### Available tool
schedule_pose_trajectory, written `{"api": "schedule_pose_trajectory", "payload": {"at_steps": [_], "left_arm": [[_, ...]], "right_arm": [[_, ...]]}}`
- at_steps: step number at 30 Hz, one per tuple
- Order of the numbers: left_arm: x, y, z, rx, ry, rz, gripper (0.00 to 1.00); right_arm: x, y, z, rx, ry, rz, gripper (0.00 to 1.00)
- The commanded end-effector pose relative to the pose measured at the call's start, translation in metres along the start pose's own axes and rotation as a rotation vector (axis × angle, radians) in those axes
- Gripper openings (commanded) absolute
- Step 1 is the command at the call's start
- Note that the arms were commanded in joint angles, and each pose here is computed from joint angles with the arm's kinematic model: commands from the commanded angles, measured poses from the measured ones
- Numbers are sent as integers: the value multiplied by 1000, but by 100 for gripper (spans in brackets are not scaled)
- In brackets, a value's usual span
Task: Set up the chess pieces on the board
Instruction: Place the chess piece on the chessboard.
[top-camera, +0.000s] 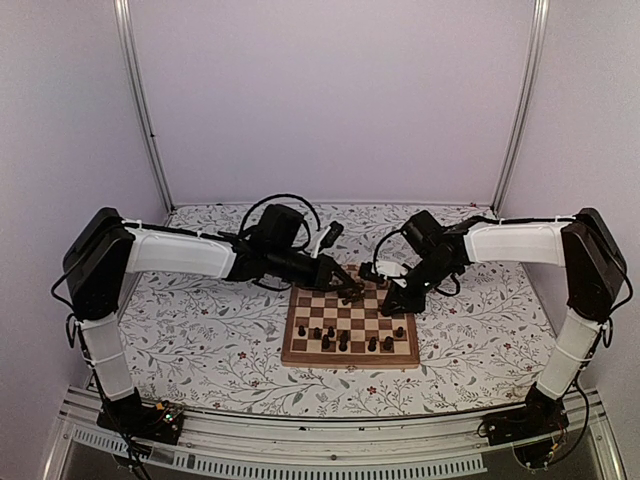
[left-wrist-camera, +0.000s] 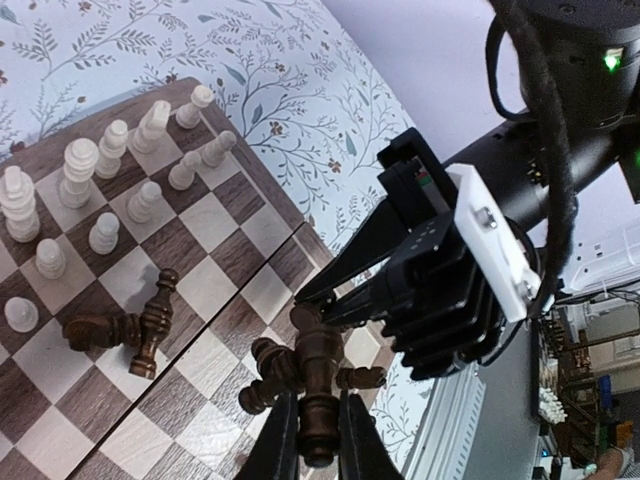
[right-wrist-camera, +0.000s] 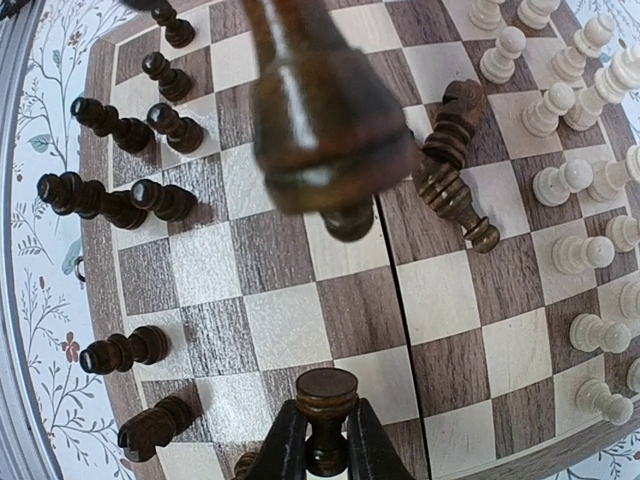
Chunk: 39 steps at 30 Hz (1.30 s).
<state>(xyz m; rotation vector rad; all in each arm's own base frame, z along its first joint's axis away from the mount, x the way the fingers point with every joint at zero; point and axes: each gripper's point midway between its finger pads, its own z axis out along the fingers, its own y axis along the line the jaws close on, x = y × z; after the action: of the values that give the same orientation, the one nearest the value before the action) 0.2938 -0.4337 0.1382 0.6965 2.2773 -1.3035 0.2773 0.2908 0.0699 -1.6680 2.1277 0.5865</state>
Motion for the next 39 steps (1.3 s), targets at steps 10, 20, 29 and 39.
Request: {"api": "schedule_pose_trajectory", "payload": {"at_steps": [10,20,29,39], "left_arm": [[13,26,-18,-172,65,58,5],[11,20,-9,-105,57,77,5],[6,14,-6,-76,51,81,5],[7,21,-49,-298,127,172,6]], "right_arm": [[14,-3,13,-11,44,29,27],[-11,5,-7,-48,-36,11,41],[-21,1,-12,-33,-53,4,43],[-20,-6,-27,50,-47,-25,44]]}}
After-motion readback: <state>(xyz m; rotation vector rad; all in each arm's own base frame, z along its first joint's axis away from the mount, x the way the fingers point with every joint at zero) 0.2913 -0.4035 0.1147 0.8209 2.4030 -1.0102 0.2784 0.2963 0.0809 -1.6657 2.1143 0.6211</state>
